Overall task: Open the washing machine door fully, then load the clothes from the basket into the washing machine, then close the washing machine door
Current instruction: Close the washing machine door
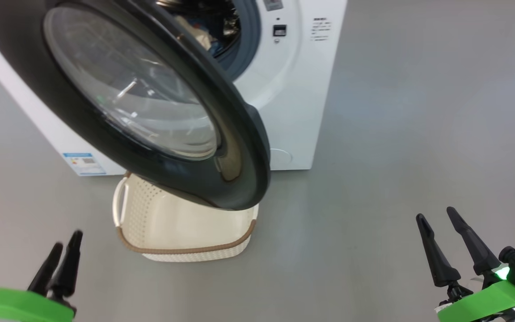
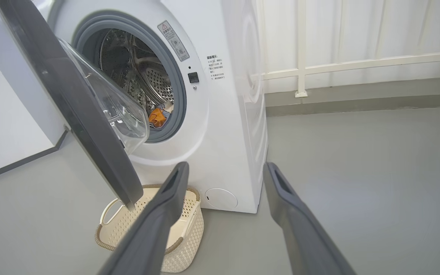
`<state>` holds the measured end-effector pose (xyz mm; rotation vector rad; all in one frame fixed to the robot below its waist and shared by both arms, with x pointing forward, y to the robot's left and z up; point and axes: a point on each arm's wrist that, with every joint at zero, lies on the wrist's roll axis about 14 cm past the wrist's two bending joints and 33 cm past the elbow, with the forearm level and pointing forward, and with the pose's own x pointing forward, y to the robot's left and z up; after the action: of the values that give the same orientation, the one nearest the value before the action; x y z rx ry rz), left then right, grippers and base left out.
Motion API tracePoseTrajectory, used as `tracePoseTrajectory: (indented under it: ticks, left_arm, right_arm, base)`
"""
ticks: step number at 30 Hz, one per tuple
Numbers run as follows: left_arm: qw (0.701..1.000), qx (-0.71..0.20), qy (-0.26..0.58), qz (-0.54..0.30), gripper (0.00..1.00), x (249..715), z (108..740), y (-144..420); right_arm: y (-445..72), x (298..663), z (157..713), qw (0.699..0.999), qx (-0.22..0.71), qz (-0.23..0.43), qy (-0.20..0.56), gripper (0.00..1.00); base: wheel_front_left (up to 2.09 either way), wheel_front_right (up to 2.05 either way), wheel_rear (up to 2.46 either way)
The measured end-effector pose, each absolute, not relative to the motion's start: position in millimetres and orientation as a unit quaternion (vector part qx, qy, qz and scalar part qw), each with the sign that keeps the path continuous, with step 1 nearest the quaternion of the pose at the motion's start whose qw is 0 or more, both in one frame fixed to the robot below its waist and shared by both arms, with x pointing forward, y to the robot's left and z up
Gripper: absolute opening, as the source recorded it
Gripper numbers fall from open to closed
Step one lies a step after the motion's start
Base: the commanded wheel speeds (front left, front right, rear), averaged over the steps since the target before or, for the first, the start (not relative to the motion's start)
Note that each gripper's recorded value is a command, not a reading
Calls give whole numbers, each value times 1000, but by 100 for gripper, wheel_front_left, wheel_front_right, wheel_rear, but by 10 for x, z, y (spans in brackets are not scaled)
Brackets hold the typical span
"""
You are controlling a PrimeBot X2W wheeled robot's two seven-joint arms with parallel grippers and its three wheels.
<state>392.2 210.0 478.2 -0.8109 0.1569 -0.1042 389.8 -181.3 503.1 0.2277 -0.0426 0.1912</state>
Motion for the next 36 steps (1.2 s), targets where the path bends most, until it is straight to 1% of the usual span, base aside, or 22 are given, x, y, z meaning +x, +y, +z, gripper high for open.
tracePoseTrajectory:
  ticks: [5,14,17,19,20,24,26,36]
  left_arm:
    - [939,-326,93,-60,100,3901,4595,2051]
    - [967,-239,57,-63,100,3960,4625,1958]
    - [978,-191,50,-68,100,3939,4613,1914]
    - [979,-186,43,-63,100,3940,4635,1914]
    - [984,-161,36,-68,100,3924,4653,1859]
    - [989,-128,32,-68,100,3870,4637,1768]
    - [990,-131,24,-52,100,3858,4662,1791]
    - [993,-112,22,-37,100,3760,4649,1778]
  right_arm:
    - [-2038,3824,5075,992,108,63,-30,100]
    - [-2288,3708,5075,994,105,24,-32,100]
    - [-2336,3677,5066,994,105,16,-31,100]
    - [-2347,3669,5068,994,105,14,-32,100]
    - [-2375,3659,5078,994,105,9,-34,100]
    - [-2423,3646,5097,994,104,2,-37,100]
    - [-2429,3638,5104,994,104,1,-38,100]
    - [-2423,3622,5132,993,106,1,-43,100]
  base:
    - [0,0,0]
    - [0,0,0]
    - [0,0,0]
    - [0,0,0]
    - [0,0,0]
    - [0,0,0]
    - [0,0,0]
    - [0,0,0]
